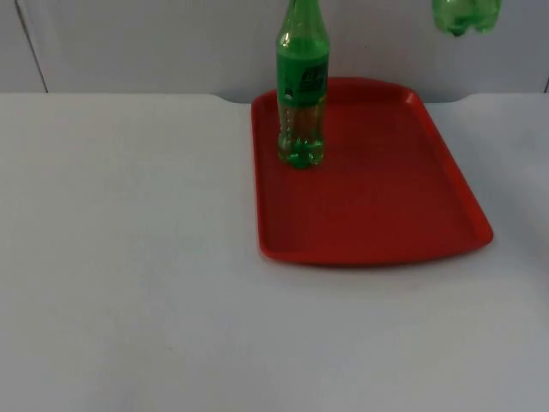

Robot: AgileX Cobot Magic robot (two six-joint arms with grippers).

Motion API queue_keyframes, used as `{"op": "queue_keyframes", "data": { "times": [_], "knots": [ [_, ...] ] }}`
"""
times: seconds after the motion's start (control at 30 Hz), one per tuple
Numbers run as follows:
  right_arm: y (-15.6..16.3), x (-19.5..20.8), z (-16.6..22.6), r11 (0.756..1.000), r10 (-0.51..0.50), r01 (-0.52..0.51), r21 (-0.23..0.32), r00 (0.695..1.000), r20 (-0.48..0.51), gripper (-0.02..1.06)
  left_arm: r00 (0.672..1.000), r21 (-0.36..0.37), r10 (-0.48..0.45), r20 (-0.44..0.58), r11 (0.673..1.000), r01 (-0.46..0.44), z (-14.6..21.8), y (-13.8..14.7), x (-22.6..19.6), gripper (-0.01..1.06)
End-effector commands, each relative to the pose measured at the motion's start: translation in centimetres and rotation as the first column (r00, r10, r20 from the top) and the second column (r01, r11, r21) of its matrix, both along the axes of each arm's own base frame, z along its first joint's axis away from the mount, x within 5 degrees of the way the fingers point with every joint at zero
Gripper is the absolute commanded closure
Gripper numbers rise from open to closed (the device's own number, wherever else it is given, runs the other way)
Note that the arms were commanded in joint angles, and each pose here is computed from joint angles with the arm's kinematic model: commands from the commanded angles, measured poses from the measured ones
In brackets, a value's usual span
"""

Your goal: Place the bottle upright on the tray.

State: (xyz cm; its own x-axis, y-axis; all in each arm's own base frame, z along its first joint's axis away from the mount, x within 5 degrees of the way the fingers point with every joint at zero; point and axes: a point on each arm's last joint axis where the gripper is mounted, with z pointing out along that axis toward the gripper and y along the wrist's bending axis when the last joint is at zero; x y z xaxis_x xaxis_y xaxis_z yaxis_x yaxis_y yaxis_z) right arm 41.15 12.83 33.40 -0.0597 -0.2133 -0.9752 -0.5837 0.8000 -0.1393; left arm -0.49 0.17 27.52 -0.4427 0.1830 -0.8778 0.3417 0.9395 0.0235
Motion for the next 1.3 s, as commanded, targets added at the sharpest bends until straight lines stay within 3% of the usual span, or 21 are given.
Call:
{"op": "queue_keyframes", "data": {
  "times": [0.0, 0.1, 0.13, 0.2, 0.4, 0.43, 0.47, 0.53, 0.6, 0.63, 0.7, 0.77, 0.8, 0.83, 0.9, 0.97, 1.0, 1.07, 1.17, 1.23, 1.27],
  "knots": [
    [-1.3, 0.7, 1.9, 0.978, -0.168, 0.173, 0.113, 0.985, -0.046, 1.05, 1.000, 0.001, 0.004, 0.005, 1.000, -0.004, -0.1, 0.1, 0.0, 0.00],
    [-3.8, 1.5, 2.0, 0.847, -0.452, 0.482, 0.225, 0.875, -0.174, 1.05, 1.000, 0.001, 0.004, 0.005, 1.000, -0.004, -0.1, 0.1, 0.0, 0.00],
    [-3.8, 1.5, 2.0, 0.847, -0.452, 0.482, 0.225, 0.875, -0.174, 1.05, 1.000, 0.001, 0.004, 0.005, 1.000, -0.004, -0.1, 0.1, 0.0, 0.00],
    [-4.1, 1.5, 1.6, 0.809, -0.484, 0.529, 0.256, 0.847, -0.221, 1.05, 1.000, 0.001, 0.004, 0.005, 1.000, -0.004, -0.1, 0.1, 0.0, 0.00],
    [-2.4, 1.1, 1.5, 0.813, -0.429, 0.494, 0.307, 0.866, -0.257, 1.05, 1.000, 0.001, 0.004, 0.005, 1.000, -0.004, -0.1, 0.1, 0.0, 0.00],
    [-1.8, 1.0, 1.5, 0.840, -0.408, 0.463, 0.284, 0.883, -0.233, 1.05, 1.000, 0.001, 0.004, 0.005, 1.000, -0.004, -0.1, 0.1, 0.0, 0.00],
    [-1.8, 1.0, 1.5, 0.840, -0.408, 0.463, 0.284, 0.883, -0.233, 1.05, 1.000, 0.001, 0.004, 0.005, 1.000, -0.004, -0.1, 0.1, 0.0, 0.00],
    [-0.5, 0.6, 1.6, 0.892, -0.352, 0.389, 0.230, 0.917, -0.185, 1.05, 1.000, 0.001, 0.004, 0.005, 1.000, -0.004, -0.1, 0.1, 0.0, 0.00],
    [0.2, 0.4, 1.6, 0.856, -0.264, 0.361, 0.370, 0.921, -0.288, 1.05, 1.000, 0.001, 0.004, 0.005, 1.000, -0.004, -0.1, 0.1, 0.0, 0.00],
    [0.2, 0.4, 1.6, 0.856, -0.264, 0.361, 0.370, 0.921, -0.288, 1.05, 1.000, 0.001, 0.004, 0.005, 1.000, -0.004, -0.1, 0.1, 0.0, 0.00],
    [-0.1, 0.5, 1.9, 0.818, -0.245, 0.376, 0.435, 0.912, -0.328, 1.05, 1.000, 0.001, 0.004, 0.005, 1.000, -0.004, -0.1, 0.1, 0.0, 0.00],
    [-0.3, 0.7, 3.0, 0.837, -0.285, 0.372, 0.401, 0.922, -0.261, 1.05, 1.000, 0.001, 0.004, 0.005, 1.000, -0.004, -0.1, 0.1, 0.0, 0.00],
    [-0.3, 0.8, 3.9, 0.874, -0.291, 0.339, 0.347, 0.939, -0.184, 1.05, 1.000, 0.001, 0.004, 0.005, 1.000, -0.004, -0.1, 0.1, 0.0, 0.00],
    [-0.3, 0.8, 3.9, 0.874, -0.291, 0.339, 0.347, 0.939, -0.184, 1.05, 1.000, 0.001, 0.004, 0.005, 1.000, -0.004, -0.1, 0.1, 0.0, 0.00],
    [-0.2, 0.7, 5.5, 0.924, -0.281, 0.285, 0.255, 0.958, -0.052, 1.05, 1.000, 0.001, 0.004, 0.005, 1.000, -0.004, -0.1, 0.1, 0.0, 0.00],
    [0.3, 0.3, 6.9, 0.978, -0.197, 0.187, 0.094, 0.973, 0.124, 1.05, 1.000, 0.001, 0.004, 0.005, 1.000, -0.004, -0.1, 0.1, 0.0, 0.00],
    [0.3, 0.3, 6.9, 0.978, -0.197, 0.187, 0.094, 0.973, 0.124, 1.05, 1.000, 0.001, 0.004, 0.005, 1.000, -0.004, -0.1, 0.1, 0.0, 0.00],
    [1.1, -0.1, 7.2, 0.989, -0.136, 0.146, -0.032, 0.966, 0.221, 1.05, 1.000, 0.001, 0.004, 0.005, 1.000, -0.004, -0.1, 0.1, 0.0, 0.00],
    [2.5, -0.5, 7.1, 0.962, -0.127, 0.192, -0.194, 0.944, 0.305, 1.05, 1.000, 0.001, 0.004, 0.005, 1.000, -0.004, -0.1, 0.1, 0.0, 0.00],
    [3.0, -0.7, 7.0, 0.963, -0.140, 0.200, -0.183, 0.945, 0.294, 1.05, 1.000, 0.001, 0.004, 0.005, 1.000, -0.004, -0.1, 0.1, 0.0, 0.00],
    [3.0, -0.7, 7.0, 0.971, -0.164, 0.201, -0.126, 0.952, 0.257, 1.05, 1.000, 0.001, 0.004, 0.005, 1.000, -0.004, -0.1, 0.1, 0.0, 0.00]
  ]
}}
